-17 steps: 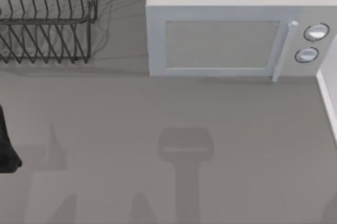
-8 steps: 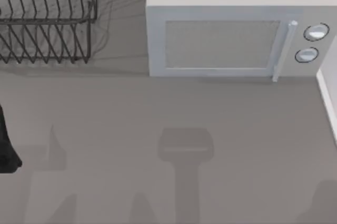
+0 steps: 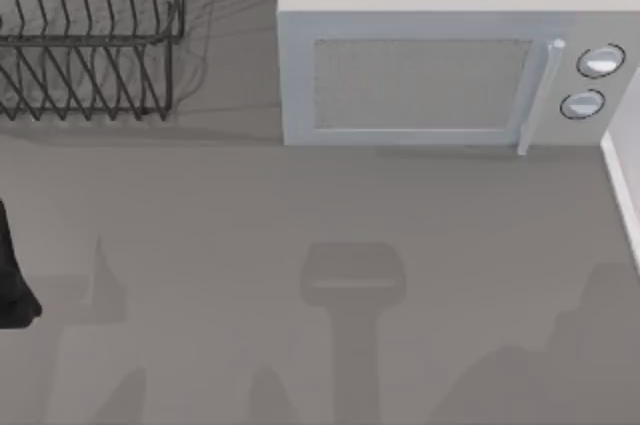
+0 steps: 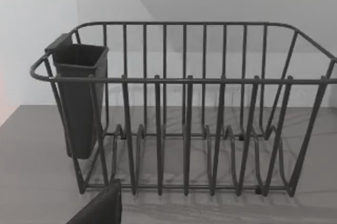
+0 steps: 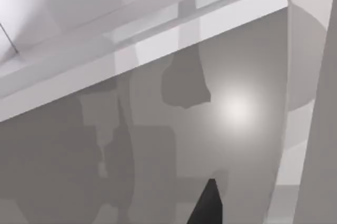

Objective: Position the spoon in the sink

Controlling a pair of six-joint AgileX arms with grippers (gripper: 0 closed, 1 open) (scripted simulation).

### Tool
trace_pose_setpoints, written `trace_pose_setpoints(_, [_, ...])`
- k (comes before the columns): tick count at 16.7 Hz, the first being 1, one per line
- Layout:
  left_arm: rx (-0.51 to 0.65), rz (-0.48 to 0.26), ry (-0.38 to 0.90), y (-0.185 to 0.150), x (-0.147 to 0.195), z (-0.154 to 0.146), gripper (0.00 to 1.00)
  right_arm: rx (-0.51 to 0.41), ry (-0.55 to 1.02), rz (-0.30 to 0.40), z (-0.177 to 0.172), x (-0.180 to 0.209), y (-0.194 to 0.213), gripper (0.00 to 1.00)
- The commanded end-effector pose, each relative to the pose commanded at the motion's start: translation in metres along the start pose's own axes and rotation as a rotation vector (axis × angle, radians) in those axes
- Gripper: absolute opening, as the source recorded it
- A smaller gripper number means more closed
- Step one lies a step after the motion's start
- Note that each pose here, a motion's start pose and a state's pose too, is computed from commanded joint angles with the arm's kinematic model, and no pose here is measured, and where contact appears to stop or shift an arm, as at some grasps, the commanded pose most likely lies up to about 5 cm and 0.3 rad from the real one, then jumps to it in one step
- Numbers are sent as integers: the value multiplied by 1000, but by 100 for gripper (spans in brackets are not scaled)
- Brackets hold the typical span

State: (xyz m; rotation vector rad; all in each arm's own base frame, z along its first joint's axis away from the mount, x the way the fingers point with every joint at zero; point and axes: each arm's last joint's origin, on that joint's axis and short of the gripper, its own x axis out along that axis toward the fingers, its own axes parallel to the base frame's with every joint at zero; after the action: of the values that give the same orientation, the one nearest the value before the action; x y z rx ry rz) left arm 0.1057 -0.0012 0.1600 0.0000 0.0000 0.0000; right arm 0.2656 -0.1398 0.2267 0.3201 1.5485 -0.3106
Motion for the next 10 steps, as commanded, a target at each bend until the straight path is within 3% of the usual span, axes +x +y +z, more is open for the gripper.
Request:
trace_pose_setpoints(7, [0,0,0,0,0,0,100,0,33,-12,124,-11,49,0])
trace_pose_setpoints(10, [0,0,0,0,0,0,100,-3,19,-16,161,-4,82,0])
